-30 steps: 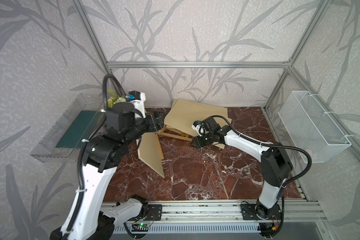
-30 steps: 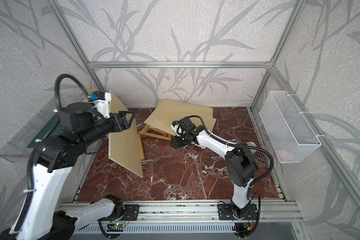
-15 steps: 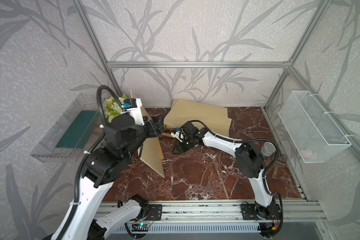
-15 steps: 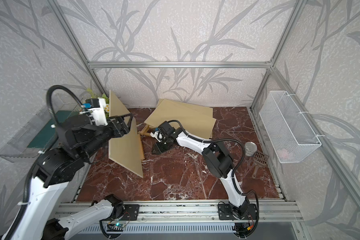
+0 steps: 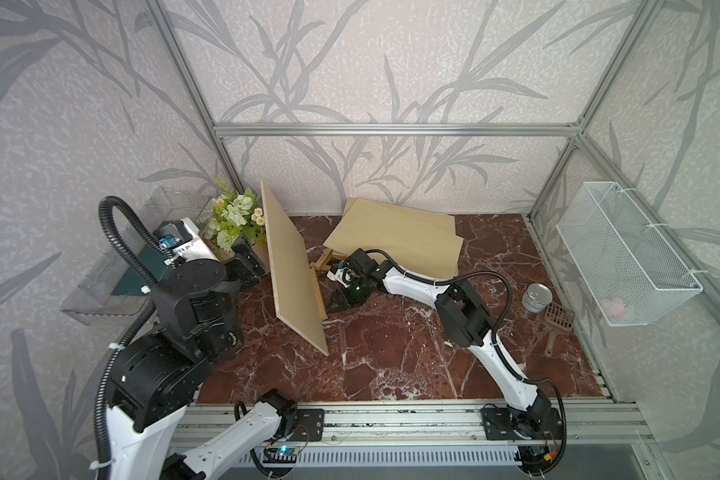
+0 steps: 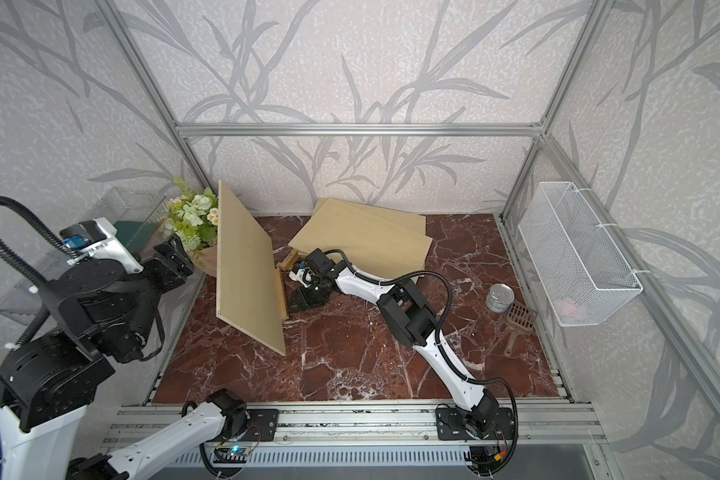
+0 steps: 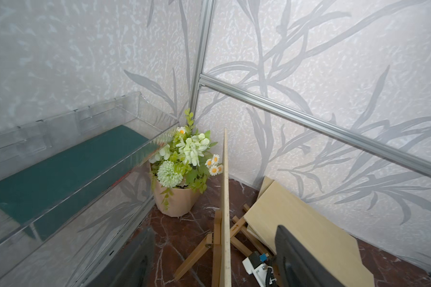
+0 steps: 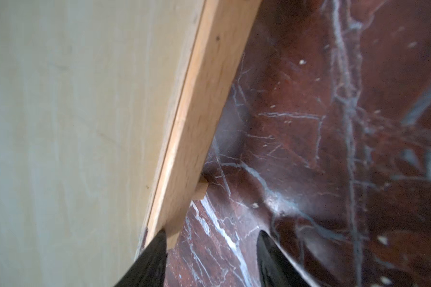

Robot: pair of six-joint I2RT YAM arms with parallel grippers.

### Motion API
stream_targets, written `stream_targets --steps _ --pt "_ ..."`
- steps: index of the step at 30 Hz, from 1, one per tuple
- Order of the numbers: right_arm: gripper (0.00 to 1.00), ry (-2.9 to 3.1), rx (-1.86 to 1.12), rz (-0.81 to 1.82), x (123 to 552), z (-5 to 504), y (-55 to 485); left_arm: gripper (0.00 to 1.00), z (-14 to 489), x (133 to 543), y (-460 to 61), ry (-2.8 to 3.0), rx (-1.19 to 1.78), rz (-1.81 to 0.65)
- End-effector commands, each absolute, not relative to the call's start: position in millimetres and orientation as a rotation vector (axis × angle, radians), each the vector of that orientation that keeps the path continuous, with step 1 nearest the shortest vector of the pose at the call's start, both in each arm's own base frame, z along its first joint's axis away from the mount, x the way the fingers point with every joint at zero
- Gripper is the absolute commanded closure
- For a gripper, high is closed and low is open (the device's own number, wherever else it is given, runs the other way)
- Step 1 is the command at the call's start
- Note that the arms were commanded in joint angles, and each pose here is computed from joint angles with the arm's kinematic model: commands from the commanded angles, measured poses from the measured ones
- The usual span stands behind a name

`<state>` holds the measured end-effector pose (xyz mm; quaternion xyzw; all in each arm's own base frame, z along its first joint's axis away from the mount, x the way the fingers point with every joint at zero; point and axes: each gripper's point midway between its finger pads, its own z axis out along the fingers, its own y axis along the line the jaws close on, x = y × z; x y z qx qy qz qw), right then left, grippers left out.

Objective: Assemble the easel
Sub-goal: Adjust the easel at the center of the board.

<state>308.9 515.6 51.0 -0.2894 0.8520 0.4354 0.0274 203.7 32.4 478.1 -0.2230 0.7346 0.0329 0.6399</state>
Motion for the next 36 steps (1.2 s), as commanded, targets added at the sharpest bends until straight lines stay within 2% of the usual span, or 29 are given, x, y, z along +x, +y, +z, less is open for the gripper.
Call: stream_targets --steps 1,9,17,36 --pt "0.44 2.575 -0.882 1.455 308 66 529 0.23 465 201 44 1.713 -0.526 0.205" --pt "0.45 2.559 -0.835 1.443 309 68 520 0.23 461 200 46 1.731 -0.512 0.247" --pt "0.46 2.569 -0.771 1.552 307 56 533 0.22 454 203 43 1.758 -0.495 0.251" --pt "0.55 2.593 -0.704 1.614 310 45 554 0.22 433 211 34 1.849 -0.464 0.264"
